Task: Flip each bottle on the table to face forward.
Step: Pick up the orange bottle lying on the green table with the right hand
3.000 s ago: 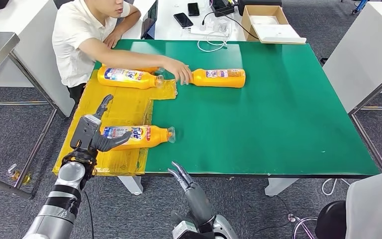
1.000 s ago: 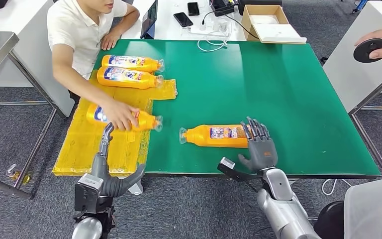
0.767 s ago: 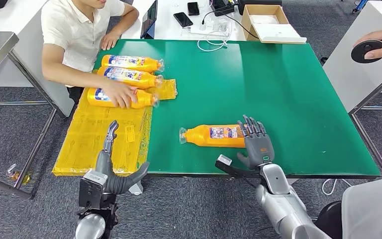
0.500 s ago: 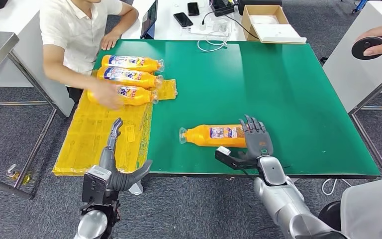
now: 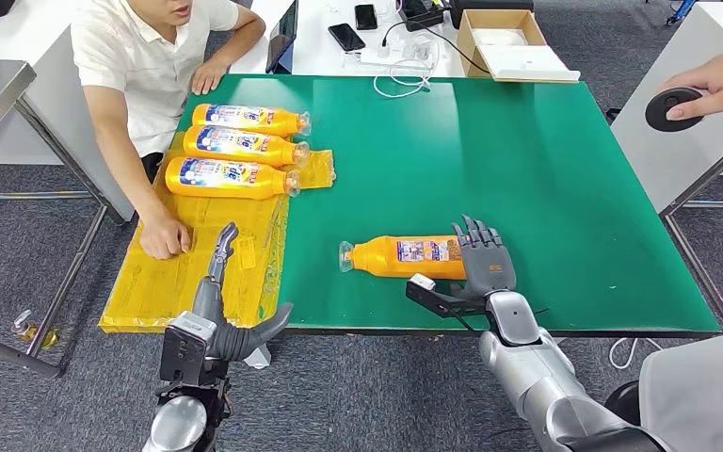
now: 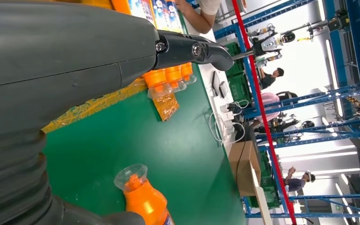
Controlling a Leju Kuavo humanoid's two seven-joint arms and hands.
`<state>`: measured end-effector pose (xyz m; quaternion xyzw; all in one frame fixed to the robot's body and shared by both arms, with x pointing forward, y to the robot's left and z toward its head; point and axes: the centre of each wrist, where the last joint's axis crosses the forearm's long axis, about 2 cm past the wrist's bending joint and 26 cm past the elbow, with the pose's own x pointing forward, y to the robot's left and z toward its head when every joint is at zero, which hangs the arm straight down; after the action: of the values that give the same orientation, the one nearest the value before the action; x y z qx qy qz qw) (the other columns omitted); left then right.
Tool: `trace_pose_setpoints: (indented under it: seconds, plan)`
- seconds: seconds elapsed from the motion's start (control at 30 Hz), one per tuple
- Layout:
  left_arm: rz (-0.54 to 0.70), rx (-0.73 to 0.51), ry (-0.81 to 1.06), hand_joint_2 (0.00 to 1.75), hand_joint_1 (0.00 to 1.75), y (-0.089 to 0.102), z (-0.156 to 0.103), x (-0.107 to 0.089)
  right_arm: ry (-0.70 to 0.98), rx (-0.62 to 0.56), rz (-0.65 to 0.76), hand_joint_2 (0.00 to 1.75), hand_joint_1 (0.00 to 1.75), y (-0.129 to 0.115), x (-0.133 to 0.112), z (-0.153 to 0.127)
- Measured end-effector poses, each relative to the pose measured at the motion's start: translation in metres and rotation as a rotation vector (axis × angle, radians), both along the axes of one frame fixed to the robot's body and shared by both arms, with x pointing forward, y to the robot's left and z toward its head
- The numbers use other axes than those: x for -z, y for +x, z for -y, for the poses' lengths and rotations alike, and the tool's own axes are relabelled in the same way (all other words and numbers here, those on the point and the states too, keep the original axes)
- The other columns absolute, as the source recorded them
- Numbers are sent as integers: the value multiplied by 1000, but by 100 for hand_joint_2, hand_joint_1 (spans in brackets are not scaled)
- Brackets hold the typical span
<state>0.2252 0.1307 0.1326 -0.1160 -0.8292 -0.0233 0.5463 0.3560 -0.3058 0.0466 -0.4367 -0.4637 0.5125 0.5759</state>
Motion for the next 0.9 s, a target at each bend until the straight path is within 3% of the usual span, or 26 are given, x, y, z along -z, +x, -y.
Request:
trace_pose_setpoints:
  seconds: [0.43, 0.57, 0.63, 0.9]
  plan:
    - [-1, 30, 13, 175, 0, 6, 1, -2, -51, 50, -85, 175, 3, 15, -12, -3]
    - [-2, 46, 16, 175, 0, 9, 2, -3, 16, 39, -146, 175, 168, 17, -14, -3]
    - [-6, 53, 13, 175, 0, 12, 3, -3, 60, 38, -189, 175, 175, 16, -12, -2]
    - [-15, 82, 14, 175, 0, 18, 7, -1, 104, 45, -240, 175, 165, 14, -8, 3]
